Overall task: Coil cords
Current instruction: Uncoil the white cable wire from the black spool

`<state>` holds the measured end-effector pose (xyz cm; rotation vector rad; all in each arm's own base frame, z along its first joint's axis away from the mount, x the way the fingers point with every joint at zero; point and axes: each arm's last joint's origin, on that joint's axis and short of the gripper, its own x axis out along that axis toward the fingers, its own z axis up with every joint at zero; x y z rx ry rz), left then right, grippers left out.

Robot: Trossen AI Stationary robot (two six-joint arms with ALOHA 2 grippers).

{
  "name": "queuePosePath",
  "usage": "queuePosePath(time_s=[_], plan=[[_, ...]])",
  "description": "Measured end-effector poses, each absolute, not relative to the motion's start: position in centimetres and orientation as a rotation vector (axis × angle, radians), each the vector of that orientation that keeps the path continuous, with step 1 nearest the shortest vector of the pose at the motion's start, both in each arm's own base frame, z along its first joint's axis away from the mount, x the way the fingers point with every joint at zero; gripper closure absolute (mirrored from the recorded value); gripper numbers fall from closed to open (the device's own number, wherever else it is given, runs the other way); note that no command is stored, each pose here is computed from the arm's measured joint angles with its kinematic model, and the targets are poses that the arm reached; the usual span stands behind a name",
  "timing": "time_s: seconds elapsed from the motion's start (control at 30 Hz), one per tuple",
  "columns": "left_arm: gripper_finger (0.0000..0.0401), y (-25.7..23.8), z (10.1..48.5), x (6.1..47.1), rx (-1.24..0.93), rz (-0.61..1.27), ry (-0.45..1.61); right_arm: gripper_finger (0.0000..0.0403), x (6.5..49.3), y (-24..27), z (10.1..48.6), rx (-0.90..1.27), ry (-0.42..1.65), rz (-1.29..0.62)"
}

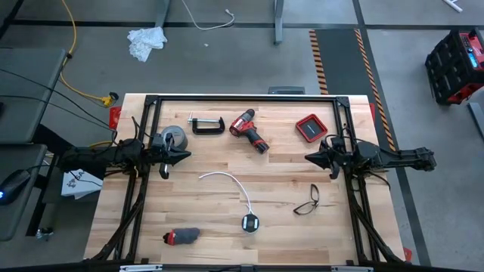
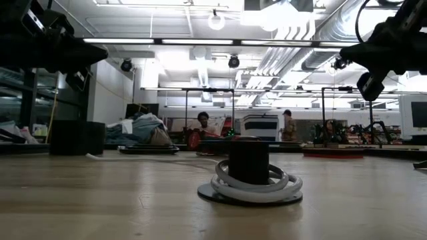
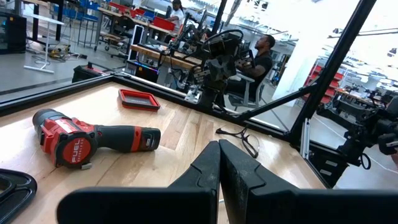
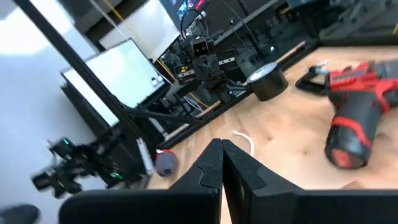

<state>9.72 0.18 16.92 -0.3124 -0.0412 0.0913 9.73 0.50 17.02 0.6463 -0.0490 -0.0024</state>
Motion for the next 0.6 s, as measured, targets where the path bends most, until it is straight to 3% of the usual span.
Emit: queuePosePath(time_s=[0.2,0.43,0.6], plan=[[0.0401,0.2,16.9,9.7,-0.312,0.091,-0.041,0.0402,9.3,0.3,20.3,0.770,-0.349,0.094],[0.0401,0.2,16.9,9.7,-0.312,0.092,-0.041,0.0402,11.7,0.2,22.9,0.591,-0.206,-0.040],[0.0401,0.2,16.9,9.7,-0.312,0.092,-0.041,0.0402,15.1,-0.1,25.2,0.664,-0.107,-0.088]])
